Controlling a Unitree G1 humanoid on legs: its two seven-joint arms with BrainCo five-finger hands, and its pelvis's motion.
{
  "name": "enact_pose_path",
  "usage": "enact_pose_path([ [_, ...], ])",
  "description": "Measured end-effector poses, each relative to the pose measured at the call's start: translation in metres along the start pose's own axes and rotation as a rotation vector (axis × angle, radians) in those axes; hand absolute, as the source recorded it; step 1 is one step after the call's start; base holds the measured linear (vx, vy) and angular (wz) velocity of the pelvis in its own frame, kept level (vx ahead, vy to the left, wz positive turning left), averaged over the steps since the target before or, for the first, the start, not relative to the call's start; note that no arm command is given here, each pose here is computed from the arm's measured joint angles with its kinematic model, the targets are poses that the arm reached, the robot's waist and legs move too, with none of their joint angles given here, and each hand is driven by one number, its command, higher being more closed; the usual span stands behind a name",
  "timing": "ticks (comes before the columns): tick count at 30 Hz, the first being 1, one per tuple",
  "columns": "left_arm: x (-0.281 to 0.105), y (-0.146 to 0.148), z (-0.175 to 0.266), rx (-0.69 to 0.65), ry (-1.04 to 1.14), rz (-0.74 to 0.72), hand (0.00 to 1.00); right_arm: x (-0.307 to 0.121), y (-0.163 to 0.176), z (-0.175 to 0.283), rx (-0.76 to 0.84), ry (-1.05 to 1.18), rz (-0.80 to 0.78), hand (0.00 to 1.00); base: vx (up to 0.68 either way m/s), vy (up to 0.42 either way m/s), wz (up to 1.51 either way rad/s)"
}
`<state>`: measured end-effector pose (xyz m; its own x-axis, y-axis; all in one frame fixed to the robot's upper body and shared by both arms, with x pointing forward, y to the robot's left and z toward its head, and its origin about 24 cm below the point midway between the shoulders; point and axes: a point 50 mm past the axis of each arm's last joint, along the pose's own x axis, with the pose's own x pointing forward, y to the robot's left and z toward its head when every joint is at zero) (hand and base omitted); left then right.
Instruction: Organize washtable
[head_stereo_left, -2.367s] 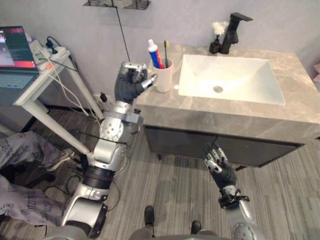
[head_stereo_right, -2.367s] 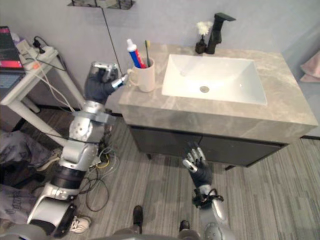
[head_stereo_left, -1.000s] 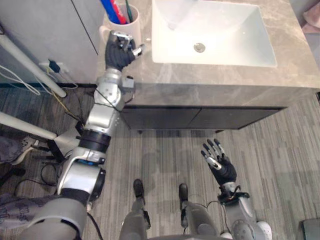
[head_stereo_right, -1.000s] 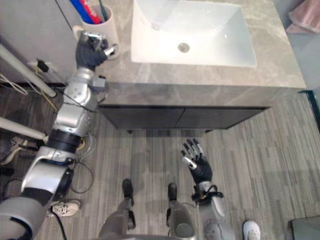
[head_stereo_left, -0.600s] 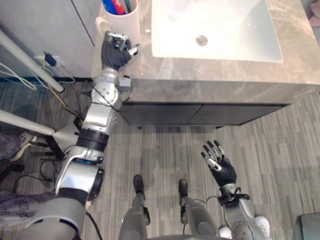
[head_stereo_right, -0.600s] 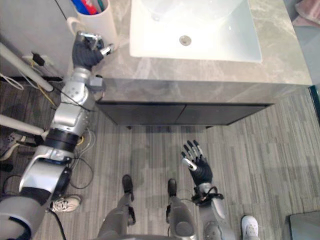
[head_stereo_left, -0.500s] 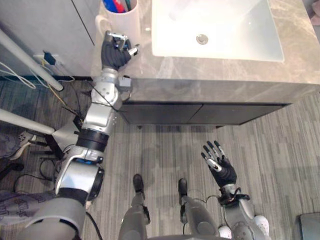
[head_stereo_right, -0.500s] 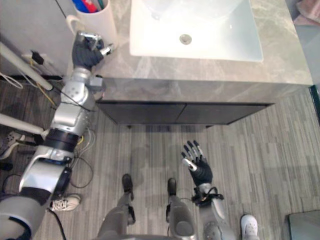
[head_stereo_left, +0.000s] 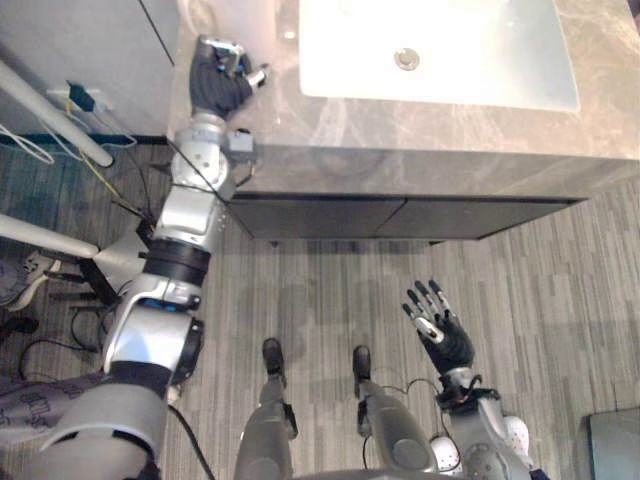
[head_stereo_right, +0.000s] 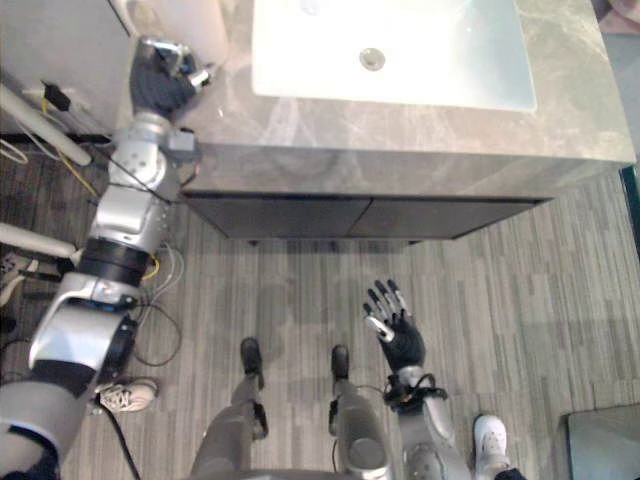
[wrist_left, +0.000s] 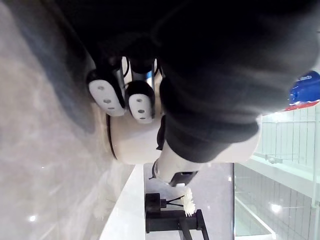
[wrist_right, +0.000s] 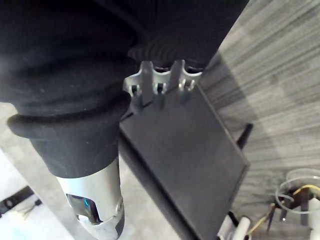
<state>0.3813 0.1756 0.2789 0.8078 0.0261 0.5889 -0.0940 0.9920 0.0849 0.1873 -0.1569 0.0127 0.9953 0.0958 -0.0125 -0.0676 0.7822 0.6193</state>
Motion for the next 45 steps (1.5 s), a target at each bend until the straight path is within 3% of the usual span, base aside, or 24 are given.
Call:
enact_pose_path([
  [21,0.043,0.023,0.06,0.097,-0.127,0.08,1.0,0.0,0.009,-0.005,0.023,0.016,0.038,0.0,0.0,0.0,0.0],
  [36,0.041,0.022,0.054,0.074,-0.108,0.081,1.0,0.0,0.009,-0.006,0.023,0.017,0.049,0.0,0.0,0.0,0.0],
  [45,0.011,0.008,0.008,0.026,-0.005,0.03,1.0,0.0,0.008,-0.007,0.024,0.025,0.042,0.0,0.0,0.004,0.01],
])
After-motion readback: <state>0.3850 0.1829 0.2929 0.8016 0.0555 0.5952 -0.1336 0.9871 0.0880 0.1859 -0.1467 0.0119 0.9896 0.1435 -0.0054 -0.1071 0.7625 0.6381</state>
